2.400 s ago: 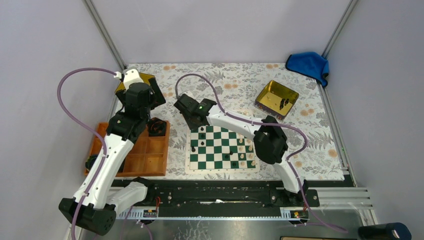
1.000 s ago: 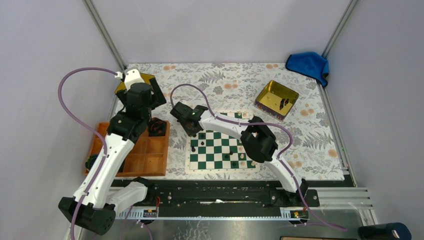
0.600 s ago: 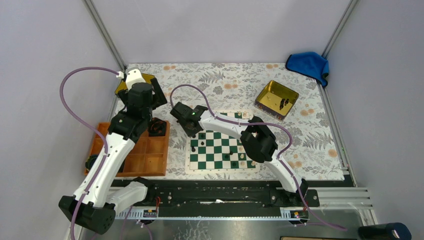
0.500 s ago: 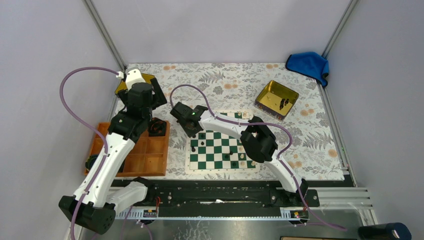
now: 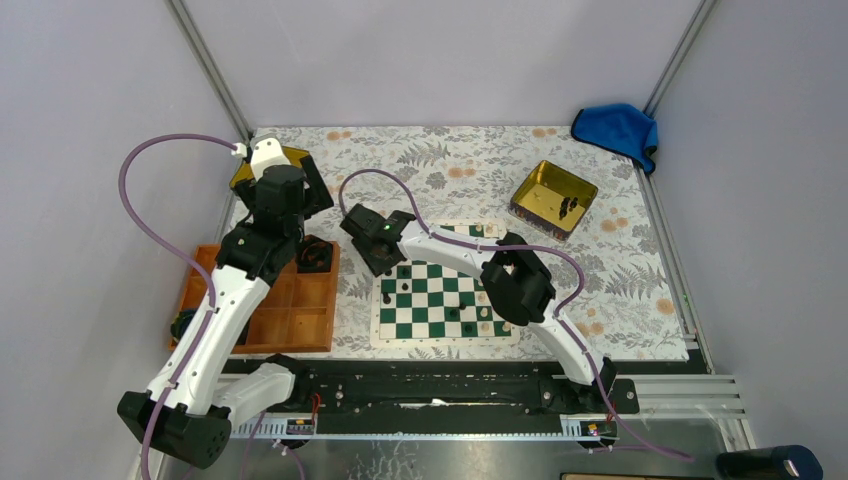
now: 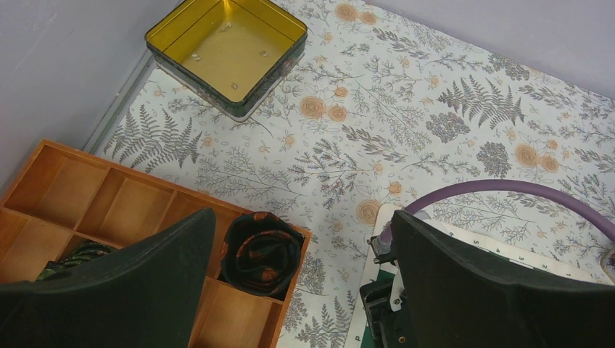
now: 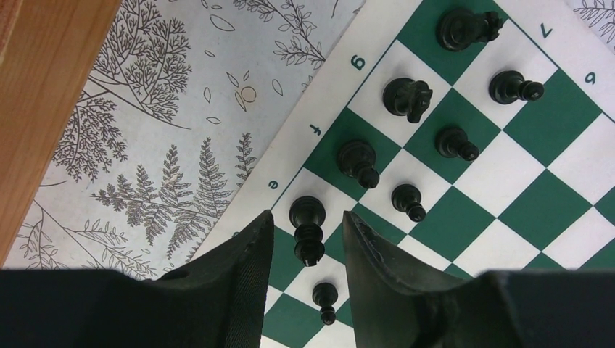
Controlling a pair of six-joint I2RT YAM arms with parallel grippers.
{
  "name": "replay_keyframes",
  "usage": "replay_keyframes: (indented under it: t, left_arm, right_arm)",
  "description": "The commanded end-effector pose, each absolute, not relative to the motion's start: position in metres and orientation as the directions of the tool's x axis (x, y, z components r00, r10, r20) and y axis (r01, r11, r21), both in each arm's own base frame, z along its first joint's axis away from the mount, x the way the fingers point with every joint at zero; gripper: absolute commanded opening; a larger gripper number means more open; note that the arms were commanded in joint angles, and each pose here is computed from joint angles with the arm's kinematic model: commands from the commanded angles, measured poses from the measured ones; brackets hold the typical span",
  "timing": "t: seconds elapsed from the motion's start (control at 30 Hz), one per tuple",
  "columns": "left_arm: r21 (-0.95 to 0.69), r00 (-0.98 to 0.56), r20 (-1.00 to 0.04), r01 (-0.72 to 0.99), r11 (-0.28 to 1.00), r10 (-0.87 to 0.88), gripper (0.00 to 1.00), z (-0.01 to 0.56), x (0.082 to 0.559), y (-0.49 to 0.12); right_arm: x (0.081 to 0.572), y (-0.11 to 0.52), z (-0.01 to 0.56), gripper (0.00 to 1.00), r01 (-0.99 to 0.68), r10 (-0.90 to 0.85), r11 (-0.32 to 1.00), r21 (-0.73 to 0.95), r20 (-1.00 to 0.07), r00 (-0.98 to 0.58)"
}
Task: Set up the chess pieces on the board
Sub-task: Place the chess piece on the chessboard, then pick up the chess piece from the storage box.
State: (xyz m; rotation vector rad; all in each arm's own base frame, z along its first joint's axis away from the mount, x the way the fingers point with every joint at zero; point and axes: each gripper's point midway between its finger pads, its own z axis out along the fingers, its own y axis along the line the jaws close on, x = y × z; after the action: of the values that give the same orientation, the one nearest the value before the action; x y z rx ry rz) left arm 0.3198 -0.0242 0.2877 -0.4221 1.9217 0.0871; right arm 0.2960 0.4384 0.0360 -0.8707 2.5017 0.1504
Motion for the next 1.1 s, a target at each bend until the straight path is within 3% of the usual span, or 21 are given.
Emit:
replay_keyframes:
  t: [0.0,0.3,0.53,0.67,0.87,1.07]
  left_arm:
    - [-0.151,-0.269,-0.93,-0.346,0.926,-0.252,0.99,0.305,0.321,-0.02]
    - [-0.156,-0.235,-0.939,-0.361,0.919,-0.252,0.99,0.319,0.316,-0.014]
    - [-0.14,-0.24,-0.94,-0.374,0.917,-0.241,0.99,0.317,0.317,-0.011]
    - [-0.129,-0.25,-0.94,-0.375,0.918,-0.234,0.99,0.313,0.32,-0.011]
    - [-0.11,-0.275,-0.935,-0.372,0.921,-0.223,0.99,0.304,0.325,-0.014]
    - [-0.1,-0.29,-0.932,-0.371,0.923,-0.217,0.99,0.3,0.331,-0.016]
  right_arm:
    - [0.306,0.456,0.097,0.47,-0.621,-0.514,0.783,-0.035,-0.6,-0.614]
    - [0.34,0.423,0.192,0.63,-0.521,-0.428,0.845,-0.122,-0.738,-0.522]
    - [0.426,0.303,0.247,0.69,-0.231,-0.207,0.969,-0.09,-0.805,-0.556]
    - [0.463,0.218,0.244,0.81,-0.042,-0.095,0.995,-0.088,-0.8,-0.593]
    - [0.485,0.106,0.208,0.82,0.199,0.084,0.978,-0.062,-0.755,-0.65]
    - [0.485,0.039,0.162,0.82,0.338,0.211,0.94,-0.049,-0.694,-0.688]
